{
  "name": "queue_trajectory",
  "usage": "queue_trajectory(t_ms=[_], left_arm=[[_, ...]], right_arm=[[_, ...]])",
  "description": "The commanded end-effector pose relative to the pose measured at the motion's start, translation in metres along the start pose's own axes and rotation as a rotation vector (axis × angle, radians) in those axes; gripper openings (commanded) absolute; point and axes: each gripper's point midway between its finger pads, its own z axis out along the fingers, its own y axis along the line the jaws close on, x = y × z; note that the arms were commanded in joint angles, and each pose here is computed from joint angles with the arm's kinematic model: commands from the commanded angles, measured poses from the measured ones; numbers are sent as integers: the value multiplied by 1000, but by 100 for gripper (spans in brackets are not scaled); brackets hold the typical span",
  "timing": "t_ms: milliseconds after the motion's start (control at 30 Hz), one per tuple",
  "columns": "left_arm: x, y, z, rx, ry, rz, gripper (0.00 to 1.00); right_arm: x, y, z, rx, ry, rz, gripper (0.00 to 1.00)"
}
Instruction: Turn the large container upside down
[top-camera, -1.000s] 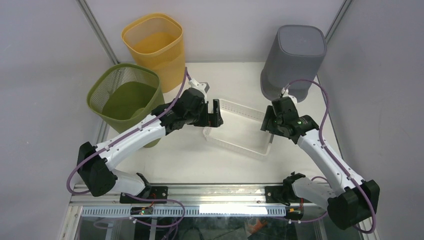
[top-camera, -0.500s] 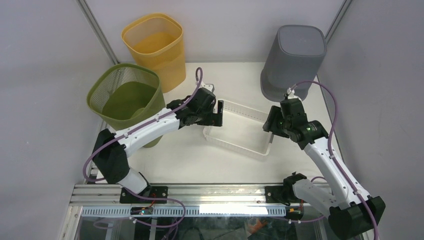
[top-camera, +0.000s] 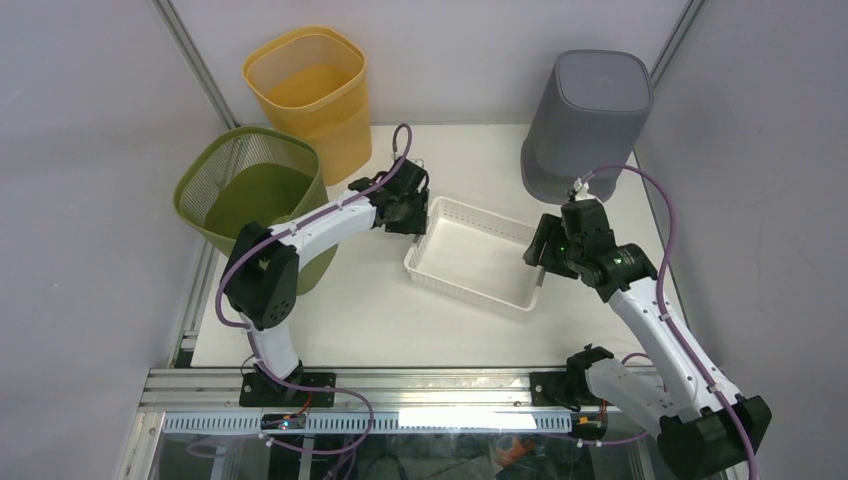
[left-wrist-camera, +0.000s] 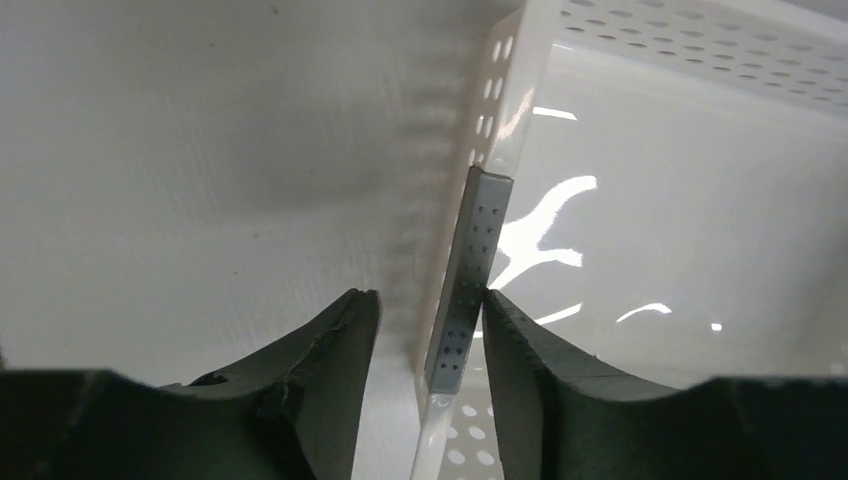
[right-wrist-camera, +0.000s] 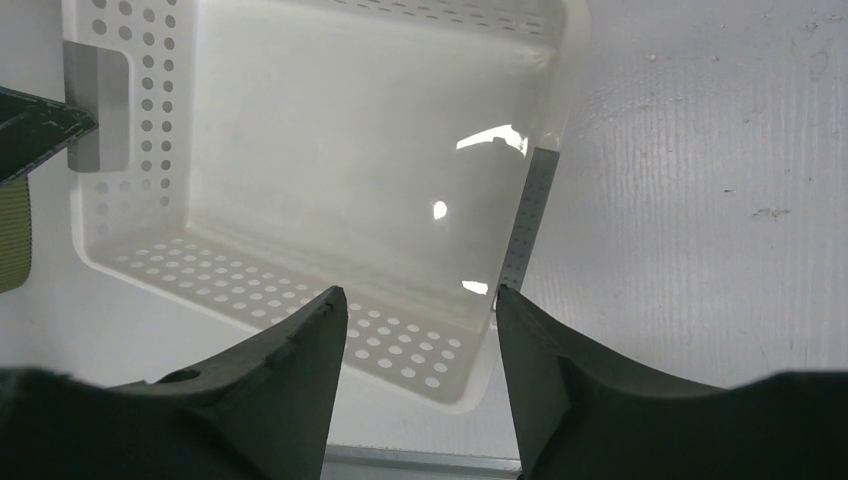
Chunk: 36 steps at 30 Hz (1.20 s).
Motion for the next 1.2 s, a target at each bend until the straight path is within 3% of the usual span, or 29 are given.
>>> queue_trajectory(t_ms=[0,100,233,400,700,900,1033,1167], left_arm=[[-17,-28,2,108,-30,35,39],[-17,-27,3,100,-31,31,27],[-24,-25,-2,85,-56,37,19],[-41,-23,-23,77,-101,10,0],[-82,-33,-92,131,-233,30,0],[-108,-25,-145,129,-420,71,0],[-116,-22,-176,168,-574,53,0],[-114,-20,-183,174,-612,51,0]], right_arm=[[-2,4,-4,-26,-17,-4,60],[-1,3,-3,-17,1,-26,59],[-2,-4,1,34,12,-33,57],[-3,-5,4,48,19,-24,57],[-21,30,-9,-126,-44,-7,57],[-50,57,-34,-263,-169,60,57],[-64,87,-50,-411,-187,161,56],[-66,112,-60,-541,-169,112,55]])
